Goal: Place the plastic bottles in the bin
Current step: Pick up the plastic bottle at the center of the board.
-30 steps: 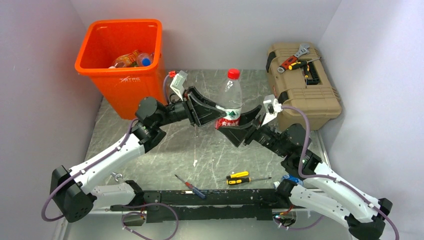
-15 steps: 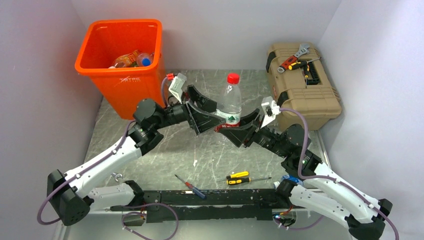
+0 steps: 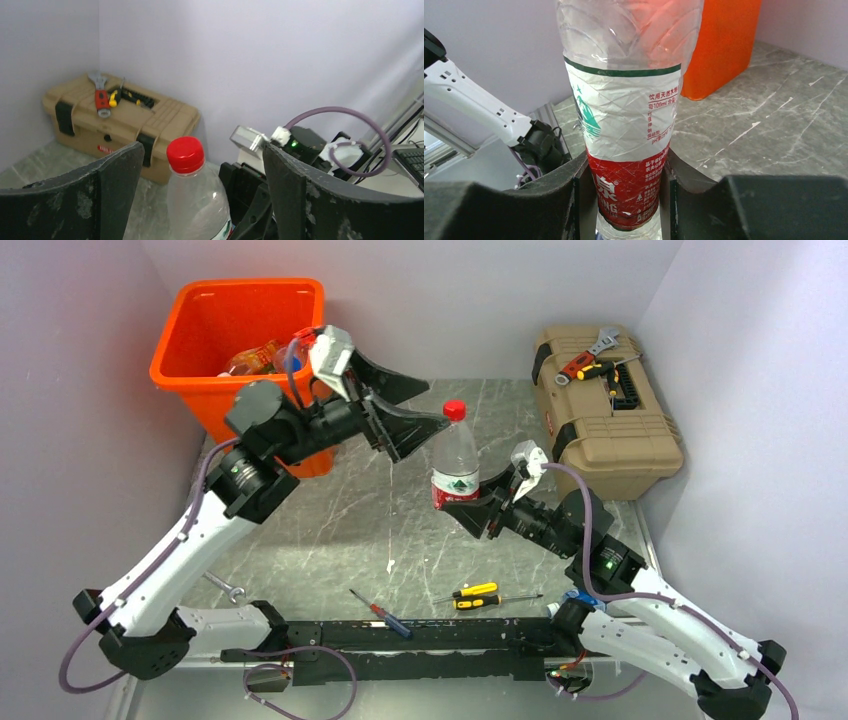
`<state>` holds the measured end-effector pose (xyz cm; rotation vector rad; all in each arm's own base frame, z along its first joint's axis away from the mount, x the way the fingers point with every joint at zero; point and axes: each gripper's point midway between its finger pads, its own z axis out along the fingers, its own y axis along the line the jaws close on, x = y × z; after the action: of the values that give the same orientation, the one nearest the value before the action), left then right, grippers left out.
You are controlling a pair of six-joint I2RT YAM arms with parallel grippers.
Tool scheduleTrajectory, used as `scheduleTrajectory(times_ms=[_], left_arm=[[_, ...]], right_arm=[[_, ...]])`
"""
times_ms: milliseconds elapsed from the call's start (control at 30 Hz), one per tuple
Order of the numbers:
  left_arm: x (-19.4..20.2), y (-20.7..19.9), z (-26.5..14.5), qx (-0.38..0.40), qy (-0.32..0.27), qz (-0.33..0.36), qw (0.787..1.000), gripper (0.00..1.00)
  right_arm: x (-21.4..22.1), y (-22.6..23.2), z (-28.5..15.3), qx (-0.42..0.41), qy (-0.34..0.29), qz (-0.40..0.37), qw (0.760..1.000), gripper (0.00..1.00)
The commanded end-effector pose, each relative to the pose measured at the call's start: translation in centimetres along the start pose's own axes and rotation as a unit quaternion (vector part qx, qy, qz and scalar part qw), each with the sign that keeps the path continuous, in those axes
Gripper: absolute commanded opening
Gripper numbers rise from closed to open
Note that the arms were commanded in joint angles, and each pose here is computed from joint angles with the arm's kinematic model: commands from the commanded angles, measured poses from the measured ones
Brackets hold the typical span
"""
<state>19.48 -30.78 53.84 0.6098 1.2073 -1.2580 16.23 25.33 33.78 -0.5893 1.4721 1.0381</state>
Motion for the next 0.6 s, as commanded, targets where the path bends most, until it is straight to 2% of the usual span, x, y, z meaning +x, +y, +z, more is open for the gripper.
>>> scheduleTrajectory(times_ms=[0, 200, 333, 400, 500, 567], left_arm=[[4.1, 2.1, 1.2, -0.027, 0.075, -0.029, 0.996, 0.9], [5.8, 2.5, 2.0, -0.023, 0.1, -0.058, 0.993, 0.82], [6.2, 2.0, 2.3, -0.005, 0.105, -0.067, 0.992, 0.7], [6.2, 1.8, 2.4, 0.0, 0.104, -0.065, 0.992, 0.61], [6.0, 1.3, 2.4, 0.014, 0.099, -0.061, 0.993, 0.43], [6.1, 1.1, 2.4, 0.019, 0.097, -0.058, 0.993, 0.18]], right_arm=[[-1.8, 0.2, 0.0, 0.0, -0.023, -0.018, 1.0, 0.15], [-1.9, 0.3, 0.1, -0.003, -0.023, -0.02, 1.0, 0.15], [-1.8, 0.4, 0.1, -0.005, -0.021, -0.019, 1.0, 0.14], [-1.7, 0.4, 0.1, -0.005, -0.02, -0.019, 1.0, 0.14], [-1.6, 0.4, 0.2, -0.007, -0.018, -0.017, 1.0, 0.14], [-1.5, 0.5, 0.3, -0.009, -0.017, -0.017, 1.0, 0.14]])
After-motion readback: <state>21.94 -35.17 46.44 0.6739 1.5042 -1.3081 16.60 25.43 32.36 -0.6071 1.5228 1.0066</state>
